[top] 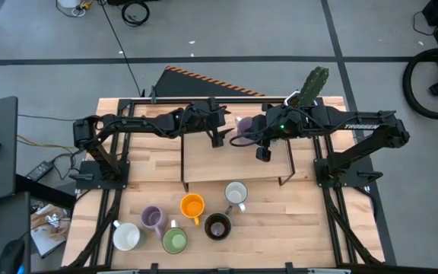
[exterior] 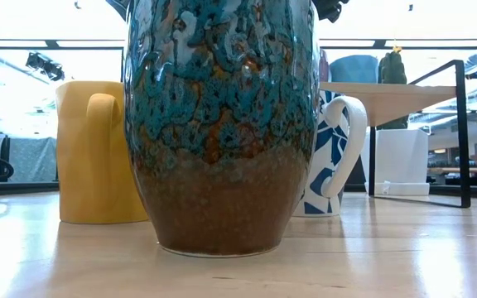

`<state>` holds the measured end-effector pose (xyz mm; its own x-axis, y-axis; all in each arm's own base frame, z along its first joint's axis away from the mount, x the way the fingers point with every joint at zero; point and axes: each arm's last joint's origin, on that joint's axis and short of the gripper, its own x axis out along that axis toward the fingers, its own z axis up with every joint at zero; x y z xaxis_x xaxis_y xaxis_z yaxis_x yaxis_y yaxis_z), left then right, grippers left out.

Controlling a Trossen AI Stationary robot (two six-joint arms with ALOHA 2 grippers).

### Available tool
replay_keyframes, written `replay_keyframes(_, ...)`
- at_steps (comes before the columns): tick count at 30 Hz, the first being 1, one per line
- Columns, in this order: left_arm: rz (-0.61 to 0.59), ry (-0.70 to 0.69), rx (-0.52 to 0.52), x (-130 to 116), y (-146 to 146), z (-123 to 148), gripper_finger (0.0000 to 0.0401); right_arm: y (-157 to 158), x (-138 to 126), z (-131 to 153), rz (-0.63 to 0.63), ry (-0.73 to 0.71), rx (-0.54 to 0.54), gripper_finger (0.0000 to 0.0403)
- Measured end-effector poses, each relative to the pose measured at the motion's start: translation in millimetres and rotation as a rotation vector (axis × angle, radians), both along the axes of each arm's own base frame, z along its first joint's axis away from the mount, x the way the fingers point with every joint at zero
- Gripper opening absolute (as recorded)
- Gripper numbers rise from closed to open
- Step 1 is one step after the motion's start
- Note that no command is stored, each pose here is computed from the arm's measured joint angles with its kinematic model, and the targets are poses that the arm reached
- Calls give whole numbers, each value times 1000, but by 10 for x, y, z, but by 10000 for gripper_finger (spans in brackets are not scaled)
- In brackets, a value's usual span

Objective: Place coffee mugs
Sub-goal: Put the top purple cup on the shelf

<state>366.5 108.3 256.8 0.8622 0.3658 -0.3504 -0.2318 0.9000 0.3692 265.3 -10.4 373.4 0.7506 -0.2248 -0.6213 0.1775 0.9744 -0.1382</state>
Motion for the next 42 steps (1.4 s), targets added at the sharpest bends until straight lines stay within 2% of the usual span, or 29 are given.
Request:
replay_keyframes(11,84,-64,64,6,54,76,293,1,14,16,7,-20,-4,91)
replay_keyframes(25,62,-142,102,23,72,160,293,2,19,21,16,-26,-7,91)
replay_keyframes(33,63,-110,57,14,65,115,293,2,16,19,17,-23,-7,91)
replay_keyframes(42,69,-73,61,-133,68,261,293,3,12,12,19,-13,-8,91)
